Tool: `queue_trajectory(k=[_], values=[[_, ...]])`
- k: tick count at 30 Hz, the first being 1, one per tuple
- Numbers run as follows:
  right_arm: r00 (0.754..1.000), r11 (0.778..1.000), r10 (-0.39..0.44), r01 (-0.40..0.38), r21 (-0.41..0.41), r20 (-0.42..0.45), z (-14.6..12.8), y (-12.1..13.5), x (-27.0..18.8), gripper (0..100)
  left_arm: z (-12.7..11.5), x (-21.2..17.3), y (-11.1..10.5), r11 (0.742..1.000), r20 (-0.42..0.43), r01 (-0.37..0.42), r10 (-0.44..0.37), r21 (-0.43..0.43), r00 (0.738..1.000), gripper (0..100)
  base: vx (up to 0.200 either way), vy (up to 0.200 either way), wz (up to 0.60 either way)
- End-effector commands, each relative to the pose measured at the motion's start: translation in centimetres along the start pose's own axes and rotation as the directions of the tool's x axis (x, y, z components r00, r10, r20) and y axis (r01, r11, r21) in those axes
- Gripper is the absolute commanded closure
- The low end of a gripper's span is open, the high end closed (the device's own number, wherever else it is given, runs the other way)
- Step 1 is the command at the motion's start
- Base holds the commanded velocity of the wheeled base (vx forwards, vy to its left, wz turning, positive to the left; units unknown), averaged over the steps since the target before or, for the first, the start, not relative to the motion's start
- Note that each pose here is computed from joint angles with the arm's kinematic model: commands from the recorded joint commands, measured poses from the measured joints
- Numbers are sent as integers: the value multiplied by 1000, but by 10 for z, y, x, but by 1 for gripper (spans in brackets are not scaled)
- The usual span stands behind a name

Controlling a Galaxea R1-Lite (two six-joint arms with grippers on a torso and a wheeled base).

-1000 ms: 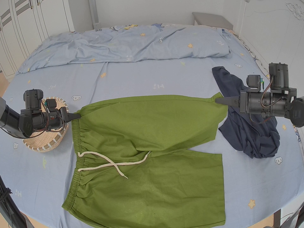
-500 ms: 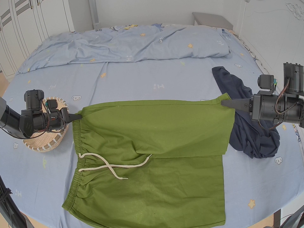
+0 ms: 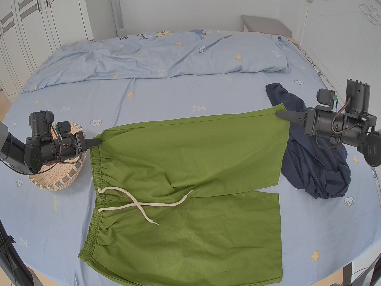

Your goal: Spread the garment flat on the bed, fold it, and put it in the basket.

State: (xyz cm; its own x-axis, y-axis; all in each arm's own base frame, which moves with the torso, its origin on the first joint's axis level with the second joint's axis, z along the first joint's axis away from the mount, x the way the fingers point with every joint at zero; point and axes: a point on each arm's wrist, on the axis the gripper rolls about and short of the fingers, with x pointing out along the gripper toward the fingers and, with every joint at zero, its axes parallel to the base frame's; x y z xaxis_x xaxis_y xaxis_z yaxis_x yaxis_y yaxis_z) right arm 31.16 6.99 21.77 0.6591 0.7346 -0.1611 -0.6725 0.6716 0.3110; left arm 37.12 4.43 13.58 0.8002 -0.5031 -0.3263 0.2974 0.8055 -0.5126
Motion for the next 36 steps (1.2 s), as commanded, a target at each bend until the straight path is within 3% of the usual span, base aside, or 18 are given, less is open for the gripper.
queue_trajectory(k=[1,11,15,19,36], values=[[999,999,-28,29,44,-21,-9,-36,30,100,1,1,3,1000,15,0,0,7,1000,100,0,0,0],[999,997,-37,38,67,-18,-10,-68,67,100,4,4,-2,1000,25,13,-13,24,1000,100,0,0,0],[996,989,-86,84,123,15,-3,-87,82,100,10,5,-3,999,63,4,-7,49,998,100,0,0,0],[995,986,-96,91,137,29,0,-97,90,100,16,7,-2,998,94,1,-7,66,996,100,0,0,0],[990,978,-139,136,158,6,-21,-125,118,100,13,16,6,998,83,-5,1,59,997,100,0,0,0]])
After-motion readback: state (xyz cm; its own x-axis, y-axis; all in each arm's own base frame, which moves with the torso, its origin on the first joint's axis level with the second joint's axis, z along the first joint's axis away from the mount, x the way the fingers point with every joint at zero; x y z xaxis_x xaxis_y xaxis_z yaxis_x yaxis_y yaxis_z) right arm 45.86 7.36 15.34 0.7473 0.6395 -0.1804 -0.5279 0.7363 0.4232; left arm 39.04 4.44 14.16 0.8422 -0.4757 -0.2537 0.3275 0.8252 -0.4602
